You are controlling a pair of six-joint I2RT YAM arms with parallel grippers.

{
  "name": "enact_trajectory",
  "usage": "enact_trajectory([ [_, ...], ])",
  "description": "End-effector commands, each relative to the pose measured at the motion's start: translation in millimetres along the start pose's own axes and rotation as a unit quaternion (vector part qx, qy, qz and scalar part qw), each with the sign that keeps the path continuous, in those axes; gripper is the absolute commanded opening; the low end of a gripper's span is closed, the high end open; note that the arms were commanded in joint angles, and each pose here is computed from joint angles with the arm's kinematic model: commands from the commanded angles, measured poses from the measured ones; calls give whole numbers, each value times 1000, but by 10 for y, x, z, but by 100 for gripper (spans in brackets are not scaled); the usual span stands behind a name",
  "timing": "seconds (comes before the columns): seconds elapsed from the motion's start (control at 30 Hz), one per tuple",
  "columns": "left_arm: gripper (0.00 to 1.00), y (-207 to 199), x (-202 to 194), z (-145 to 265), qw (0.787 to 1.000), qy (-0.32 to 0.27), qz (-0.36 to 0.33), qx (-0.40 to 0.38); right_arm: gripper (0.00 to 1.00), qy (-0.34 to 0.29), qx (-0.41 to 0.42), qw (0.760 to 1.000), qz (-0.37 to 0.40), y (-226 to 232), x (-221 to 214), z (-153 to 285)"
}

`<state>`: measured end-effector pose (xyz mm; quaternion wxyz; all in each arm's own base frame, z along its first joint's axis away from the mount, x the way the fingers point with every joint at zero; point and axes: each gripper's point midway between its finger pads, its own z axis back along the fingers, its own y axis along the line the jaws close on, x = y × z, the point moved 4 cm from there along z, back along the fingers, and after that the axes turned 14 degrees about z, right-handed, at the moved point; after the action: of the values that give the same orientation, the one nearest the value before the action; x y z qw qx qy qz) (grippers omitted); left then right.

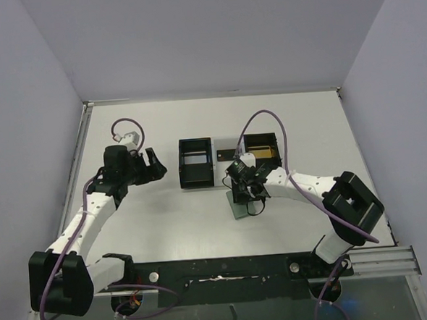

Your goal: Take the credit cards out of the card holder

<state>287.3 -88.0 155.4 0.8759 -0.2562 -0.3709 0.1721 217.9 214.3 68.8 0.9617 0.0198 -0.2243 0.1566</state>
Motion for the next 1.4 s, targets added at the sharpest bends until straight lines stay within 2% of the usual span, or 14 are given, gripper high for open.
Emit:
enact_trajectory([
  [0.0,75,-349,-100,67,999,18,-35,-35,38,32,-53,998,7,-126,-171,-41],
  [0.07,74,-524,-284,78,998,29,-32,-54,31,31,-50,998,6,-118,-186,-79],
  [0.2,72,-849,-628,99,995,20,-26,-94,10,33,-49,998,-6,-101,-193,-103],
  [0.33,68,-966,-975,50,992,44,14,-113,5,7,-22,1000,-20,-39,-101,-45],
  [0.4,66,-1034,-1096,50,989,52,36,-131,4,-30,21,999,-28,77,44,0],
  [0.5,65,-1077,-1229,54,987,59,59,-138,0,-51,75,994,-57,196,146,76],
  [0.7,64,-1002,-1529,-83,983,91,98,-125,0,-47,143,982,-118,325,93,155],
  [0.9,61,-1057,-1753,-209,983,130,76,-107,0,-57,209,961,-172,407,51,174],
  [1.17,56,-1099,-1872,-317,981,150,64,-104,1,-59,215,959,-177,243,65,224],
  [1.27,55,-1092,-1872,-344,982,152,51,-96,4,-69,213,959,-175,175,117,291],
  [1.37,55,-1085,-1845,-339,984,146,42,-90,11,-73,168,968,-170,45,133,316],
])
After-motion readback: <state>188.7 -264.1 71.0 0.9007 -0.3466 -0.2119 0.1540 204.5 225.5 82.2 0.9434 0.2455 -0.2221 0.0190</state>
